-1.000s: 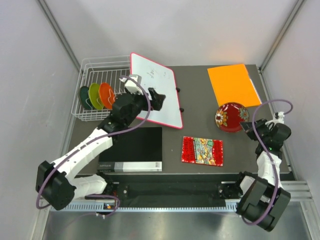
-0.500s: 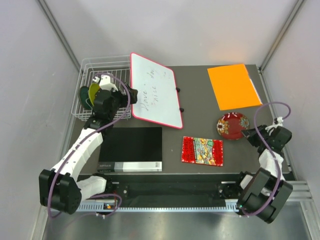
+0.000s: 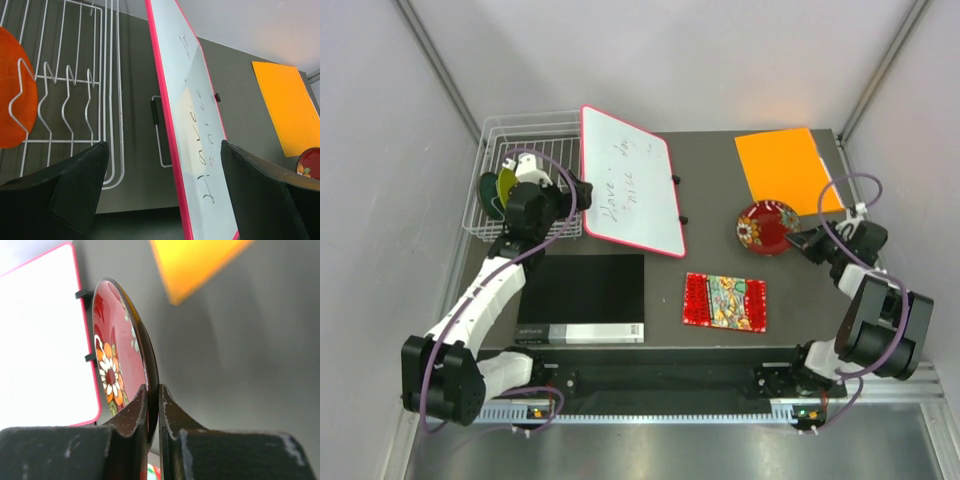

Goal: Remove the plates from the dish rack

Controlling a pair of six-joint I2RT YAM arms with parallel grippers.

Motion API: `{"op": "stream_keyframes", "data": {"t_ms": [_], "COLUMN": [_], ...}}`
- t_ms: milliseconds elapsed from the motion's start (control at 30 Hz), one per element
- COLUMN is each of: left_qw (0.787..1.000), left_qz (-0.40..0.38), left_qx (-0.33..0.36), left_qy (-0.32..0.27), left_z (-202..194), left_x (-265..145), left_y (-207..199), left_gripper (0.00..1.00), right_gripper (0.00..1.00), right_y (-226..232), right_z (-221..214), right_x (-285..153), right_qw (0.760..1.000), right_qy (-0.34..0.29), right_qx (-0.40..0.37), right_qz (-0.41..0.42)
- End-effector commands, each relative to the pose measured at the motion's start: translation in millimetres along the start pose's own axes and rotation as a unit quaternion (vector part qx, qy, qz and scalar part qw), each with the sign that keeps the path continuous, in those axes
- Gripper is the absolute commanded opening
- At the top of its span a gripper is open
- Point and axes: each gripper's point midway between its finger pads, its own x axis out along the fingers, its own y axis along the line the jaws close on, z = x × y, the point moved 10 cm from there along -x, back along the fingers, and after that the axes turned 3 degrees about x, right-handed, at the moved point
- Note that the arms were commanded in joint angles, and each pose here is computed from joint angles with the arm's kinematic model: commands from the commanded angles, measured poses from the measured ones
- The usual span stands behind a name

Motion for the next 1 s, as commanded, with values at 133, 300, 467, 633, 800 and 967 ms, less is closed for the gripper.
{"op": "stream_keyframes", "data": {"t_ms": [133,300,467,633,800,967], "left_qw": [1.0,0.999,0.999,0.999,0.999,0.999], "left_qz": [-0.003,0.006,0.015,0.022,0.025,0.027], "left_qx": [-0.005,-0.003,-0.003,-0.004,-0.004,-0.002], "left_qy": [-0.03,-0.032,-0.03,-0.03,-0.029,-0.027], "left_z": [9.0,9.5,7.6,7.5,6.6,5.7], "left_x": [1.0,2.2,2.7,3.4,4.5,5.4], "left_y": [2.7,6.7,11.7,15.8,17.6,19.0], "left_gripper": [0.96,0.96,0.96,0.96,0.96,0.96], "right_gripper": [0.0,0.0,0.0,0.0,0.0,0.06], "right_y": [51.7,53.9,51.3,50.1,43.6,36.3], "right_z": [18.1,7.5,-2.9,-16.4,-29.4,-34.3], "right_x": [48.1,75.7,96.5,108.7,113.9,110.0], "right_qw": [0.994,0.993,0.991,0.989,0.987,0.987], "right_qy": [0.005,0.039,0.067,0.088,0.111,0.108], "right_qx": [-0.093,-0.101,-0.107,-0.116,-0.116,-0.12], "right_qz": [0.058,0.052,0.047,0.036,0.022,-0.013]}}
